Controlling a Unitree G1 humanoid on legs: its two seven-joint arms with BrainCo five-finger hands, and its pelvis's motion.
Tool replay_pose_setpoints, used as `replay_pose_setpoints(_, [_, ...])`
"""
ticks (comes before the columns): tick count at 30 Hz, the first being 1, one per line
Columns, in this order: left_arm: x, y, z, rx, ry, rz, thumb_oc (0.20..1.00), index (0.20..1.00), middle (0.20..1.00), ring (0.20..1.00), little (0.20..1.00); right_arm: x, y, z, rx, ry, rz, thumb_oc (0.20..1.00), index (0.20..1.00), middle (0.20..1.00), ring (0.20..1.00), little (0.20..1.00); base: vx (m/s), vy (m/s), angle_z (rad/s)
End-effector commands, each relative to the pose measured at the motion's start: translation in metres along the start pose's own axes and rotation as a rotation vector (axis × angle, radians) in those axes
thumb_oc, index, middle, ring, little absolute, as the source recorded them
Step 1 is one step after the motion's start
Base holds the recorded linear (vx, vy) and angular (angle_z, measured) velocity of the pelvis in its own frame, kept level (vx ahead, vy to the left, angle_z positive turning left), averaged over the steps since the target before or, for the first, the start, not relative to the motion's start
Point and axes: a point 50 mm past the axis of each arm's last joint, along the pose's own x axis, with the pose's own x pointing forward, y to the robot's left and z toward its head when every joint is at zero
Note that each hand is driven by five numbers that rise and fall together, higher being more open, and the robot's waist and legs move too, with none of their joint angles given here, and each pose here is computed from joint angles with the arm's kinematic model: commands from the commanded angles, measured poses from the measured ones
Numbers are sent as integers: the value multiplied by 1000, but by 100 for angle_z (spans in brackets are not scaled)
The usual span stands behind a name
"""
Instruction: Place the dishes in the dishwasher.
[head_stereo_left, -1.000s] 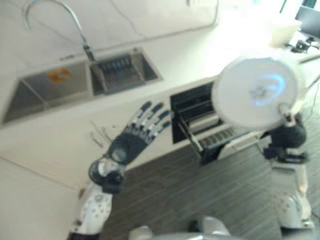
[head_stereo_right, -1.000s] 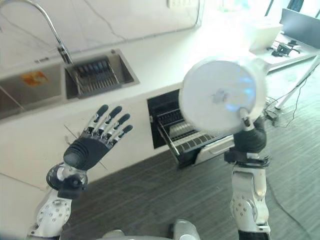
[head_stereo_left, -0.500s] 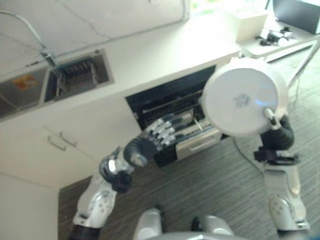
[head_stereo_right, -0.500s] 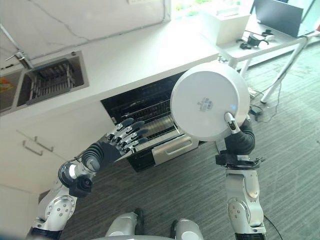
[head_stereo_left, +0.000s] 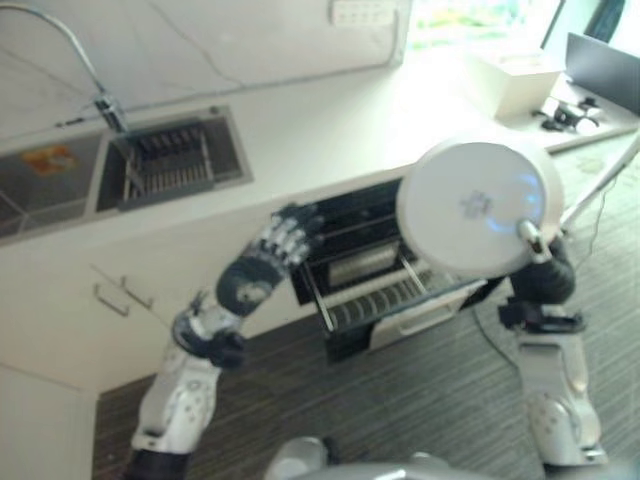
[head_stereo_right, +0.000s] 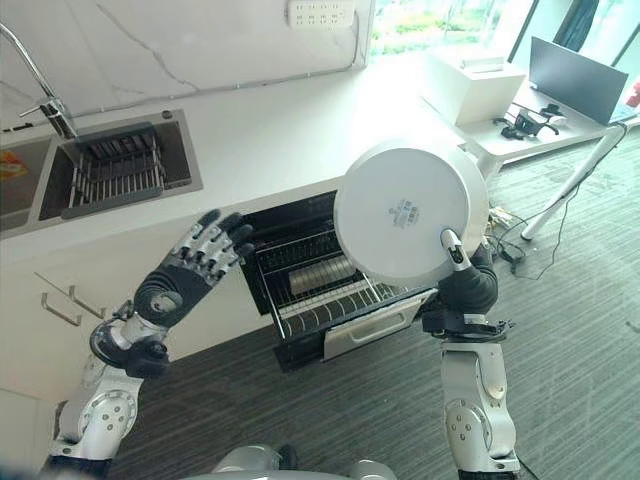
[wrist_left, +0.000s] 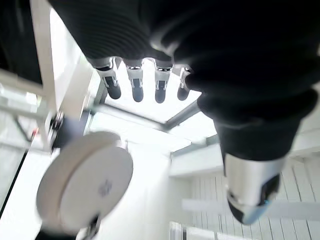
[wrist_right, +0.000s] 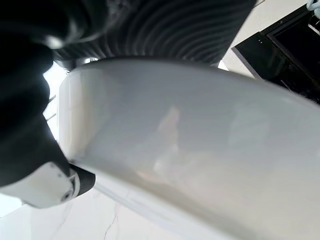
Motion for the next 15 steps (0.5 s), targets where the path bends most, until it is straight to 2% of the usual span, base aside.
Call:
replay_pose_setpoints(1, [-3,1,30,270,-142,92,1000,1000,1000,1000,1000,10,10,19,18,-112,13,200,200,200,200,200,82,121,4])
replay_pose_setpoints(3, [-4,1,33,405,-142,143,1000,1000,1000,1000,1000,8,9,19,-31,-113,-39,200,200,200,200,200,74,88,18])
replay_pose_setpoints(6, [-4,8,29,450,-95,217,1000,1000,1000,1000,1000,7,6,16,-61,-93,-49,200,200,200,200,200,89,-99,15])
replay_pose_setpoints(11, [-28,27,-9,304,106,437,1000,1000,1000,1000,1000,2,-9,14,-236,-59,-120,200,200,200,200,200,119,-264,30])
replay_pose_setpoints(12, [-45,33,-25,272,206,535,1000,1000,1000,1000,1000,6,-4,19,-397,-84,-40,200,200,200,200,200,119,-359,64])
replay_pose_setpoints(15, [-72,44,-52,132,325,673,1000,1000,1000,1000,1000,15,-2,22,-593,-110,5,200,200,200,200,200,92,-294,39])
